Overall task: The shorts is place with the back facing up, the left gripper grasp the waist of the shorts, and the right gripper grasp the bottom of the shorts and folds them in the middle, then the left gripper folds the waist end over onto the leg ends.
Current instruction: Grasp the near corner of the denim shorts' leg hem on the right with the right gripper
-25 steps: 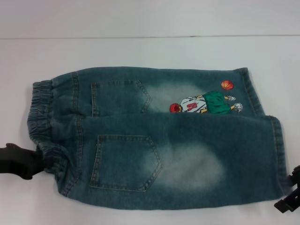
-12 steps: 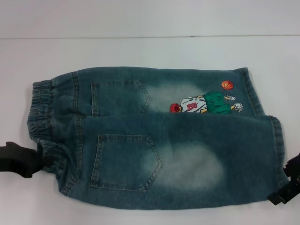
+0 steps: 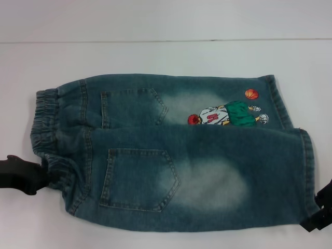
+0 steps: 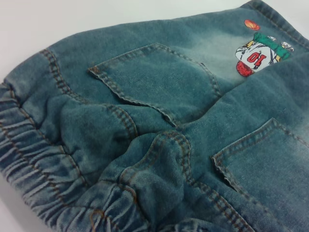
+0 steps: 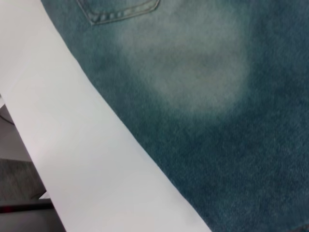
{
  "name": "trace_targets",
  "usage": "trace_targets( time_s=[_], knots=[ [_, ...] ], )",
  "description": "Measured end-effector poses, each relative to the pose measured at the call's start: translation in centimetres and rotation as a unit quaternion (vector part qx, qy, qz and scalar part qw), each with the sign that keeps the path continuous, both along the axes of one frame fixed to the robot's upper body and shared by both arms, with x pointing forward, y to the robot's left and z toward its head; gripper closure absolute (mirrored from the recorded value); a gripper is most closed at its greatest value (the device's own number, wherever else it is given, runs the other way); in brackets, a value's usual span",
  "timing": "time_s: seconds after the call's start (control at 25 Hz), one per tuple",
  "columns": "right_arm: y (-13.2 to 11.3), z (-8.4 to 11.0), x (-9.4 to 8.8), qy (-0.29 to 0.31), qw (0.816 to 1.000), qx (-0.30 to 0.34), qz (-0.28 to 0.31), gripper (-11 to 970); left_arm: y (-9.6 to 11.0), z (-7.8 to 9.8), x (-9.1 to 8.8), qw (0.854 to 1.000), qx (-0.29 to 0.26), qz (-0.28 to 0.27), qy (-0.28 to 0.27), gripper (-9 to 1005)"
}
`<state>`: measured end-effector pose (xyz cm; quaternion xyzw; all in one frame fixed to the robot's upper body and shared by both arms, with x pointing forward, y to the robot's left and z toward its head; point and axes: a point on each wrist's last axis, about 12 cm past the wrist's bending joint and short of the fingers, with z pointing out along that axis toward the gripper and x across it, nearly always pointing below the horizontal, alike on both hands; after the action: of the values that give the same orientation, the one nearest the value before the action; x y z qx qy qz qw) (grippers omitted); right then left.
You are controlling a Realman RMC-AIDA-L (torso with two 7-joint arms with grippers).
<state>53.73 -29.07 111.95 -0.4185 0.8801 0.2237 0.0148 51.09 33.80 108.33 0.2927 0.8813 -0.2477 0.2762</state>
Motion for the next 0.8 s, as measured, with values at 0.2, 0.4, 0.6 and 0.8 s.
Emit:
trace_targets(
  time_s=[0.2, 0.4, 0.6, 0.8],
  knots=[
    [-0.03, -0.15, -0.14, 0.004, 1.0, -0.003, 0.001, 504, -0.06, 0.06, 0.1, 1.0, -0.001, 0.001, 0.0, 958],
    [-0.21, -0.61, -0.21, 0.003, 1.0, -0.005, -0.006, 604, -0.25, -0.03, 0.17, 1.0, -0.007, 0.002, 0.002, 958],
    [-0.41, -0.84, -0.24, -0.002, 1.0, -0.007, -0.013, 704, -0.47, -0.33, 0.21, 1.0, -0.016, 0.001, 0.007, 958],
    [-0.55, -0.87, -0.3, -0.005, 1.0, -0.005, -0.012, 861, -0.47, -0.36, 0.26, 1.0, -0.017, 0.004, 0.007, 958]
  ],
)
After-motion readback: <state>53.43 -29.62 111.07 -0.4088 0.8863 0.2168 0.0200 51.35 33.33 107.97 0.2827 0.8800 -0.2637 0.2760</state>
